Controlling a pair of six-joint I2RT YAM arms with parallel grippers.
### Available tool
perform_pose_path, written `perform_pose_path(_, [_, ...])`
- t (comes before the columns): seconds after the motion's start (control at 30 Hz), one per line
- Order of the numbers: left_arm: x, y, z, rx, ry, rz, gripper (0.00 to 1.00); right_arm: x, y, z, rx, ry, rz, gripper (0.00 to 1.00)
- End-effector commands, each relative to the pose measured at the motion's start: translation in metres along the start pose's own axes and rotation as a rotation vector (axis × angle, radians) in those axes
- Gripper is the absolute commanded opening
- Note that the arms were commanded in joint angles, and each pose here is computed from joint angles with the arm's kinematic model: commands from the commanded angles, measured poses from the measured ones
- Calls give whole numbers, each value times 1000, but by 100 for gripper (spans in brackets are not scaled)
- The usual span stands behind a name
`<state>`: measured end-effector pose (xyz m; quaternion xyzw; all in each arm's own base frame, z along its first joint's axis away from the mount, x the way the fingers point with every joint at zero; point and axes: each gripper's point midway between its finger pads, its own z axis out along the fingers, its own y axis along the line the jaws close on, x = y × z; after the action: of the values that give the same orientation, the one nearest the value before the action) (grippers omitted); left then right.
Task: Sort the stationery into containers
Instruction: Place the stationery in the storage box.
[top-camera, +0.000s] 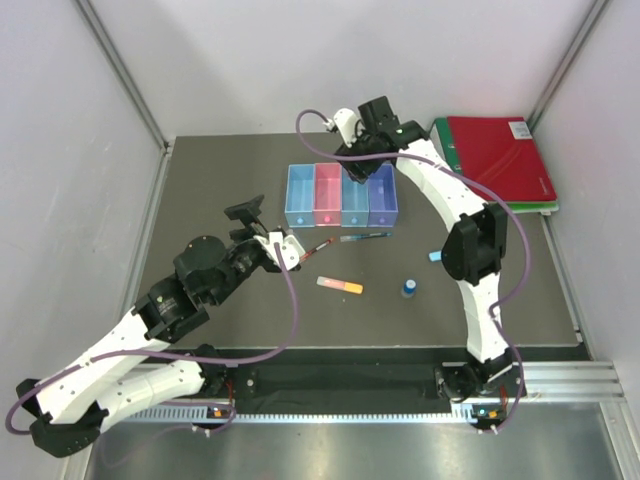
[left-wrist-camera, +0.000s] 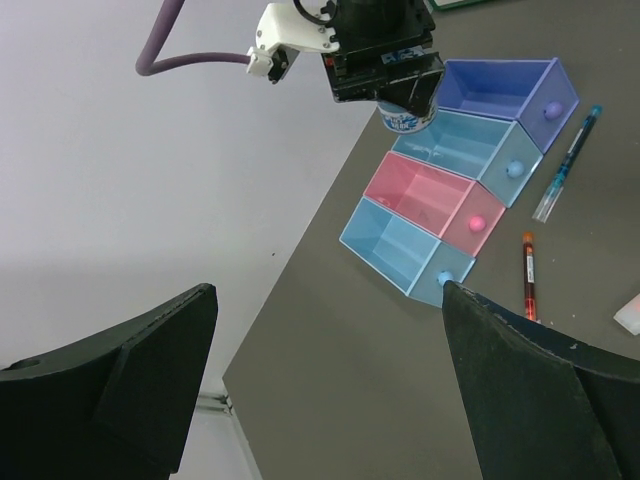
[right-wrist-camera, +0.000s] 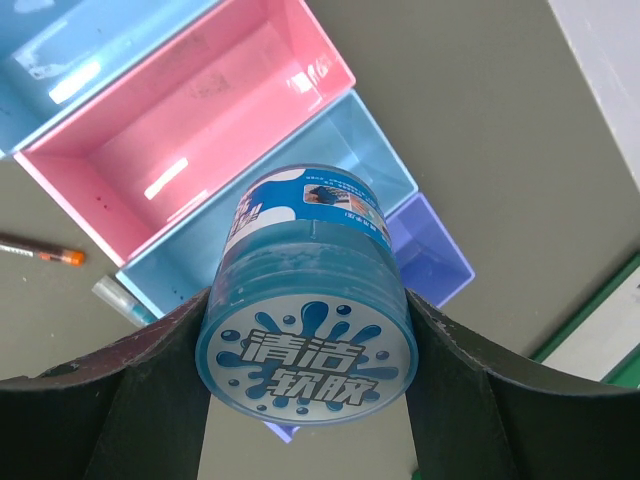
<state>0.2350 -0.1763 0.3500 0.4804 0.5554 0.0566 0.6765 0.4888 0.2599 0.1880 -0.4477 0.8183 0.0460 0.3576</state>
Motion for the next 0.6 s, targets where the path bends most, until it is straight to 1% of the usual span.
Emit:
perform_pose_path(0.0, [-14, 11, -3, -35, -56, -31, 99, -35, -3, -4, 33, -124, -47, 0])
perform_pose_path(0.13, [-18, 14, -2, -38, -70, -34, 99, -28, -3, 8, 38, -103, -46, 0])
perform_pose_path(0.3, [-18, 14, -3, -40, -73, -38, 99, -30, -24, 6, 137, -106, -26, 0])
perform_pose_path(0.37, [-17, 13, -4, -39, -71, -38, 99, -29, -29, 3, 148, -107, -8, 0])
perform_pose_path(0.57, [-17, 13, -5, -43, -74, -44, 99, 1, -41, 4, 149, -45, 37, 0])
